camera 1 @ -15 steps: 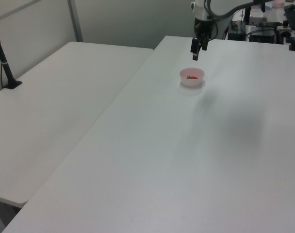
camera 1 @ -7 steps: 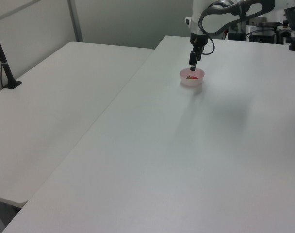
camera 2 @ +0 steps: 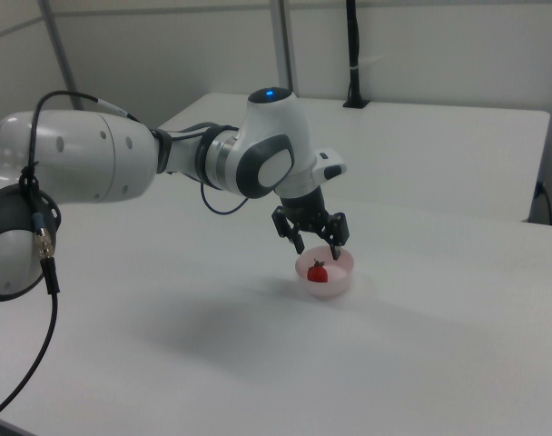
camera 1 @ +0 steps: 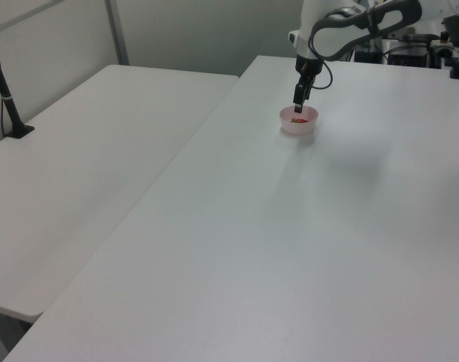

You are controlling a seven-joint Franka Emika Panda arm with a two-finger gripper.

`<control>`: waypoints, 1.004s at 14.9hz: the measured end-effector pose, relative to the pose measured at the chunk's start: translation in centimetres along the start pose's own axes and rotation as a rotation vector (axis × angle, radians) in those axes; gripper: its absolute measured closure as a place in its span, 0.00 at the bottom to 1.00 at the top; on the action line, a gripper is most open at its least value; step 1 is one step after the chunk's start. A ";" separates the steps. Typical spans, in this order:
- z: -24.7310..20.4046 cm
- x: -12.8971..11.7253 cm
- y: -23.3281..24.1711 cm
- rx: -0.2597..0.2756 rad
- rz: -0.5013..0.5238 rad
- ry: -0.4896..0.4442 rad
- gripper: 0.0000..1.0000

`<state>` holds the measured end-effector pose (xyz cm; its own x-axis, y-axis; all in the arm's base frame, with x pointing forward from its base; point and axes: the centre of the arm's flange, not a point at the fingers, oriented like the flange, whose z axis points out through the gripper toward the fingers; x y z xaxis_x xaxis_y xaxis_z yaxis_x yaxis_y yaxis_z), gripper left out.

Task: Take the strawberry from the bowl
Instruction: 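Close the gripper on the red strawberry inside the bowl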

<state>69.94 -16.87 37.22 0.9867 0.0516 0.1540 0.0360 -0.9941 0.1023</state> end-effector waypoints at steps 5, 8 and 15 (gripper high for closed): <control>2.0 -0.1 -0.2 0.004 -0.003 -0.014 0.18; 2.6 0.0 -0.2 0.003 -0.007 -0.009 0.21; 4.5 -0.2 -0.4 0.007 -0.014 -0.027 0.26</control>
<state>70.46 -16.94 32.70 0.9900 0.0628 0.1264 0.0506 -0.9940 0.0972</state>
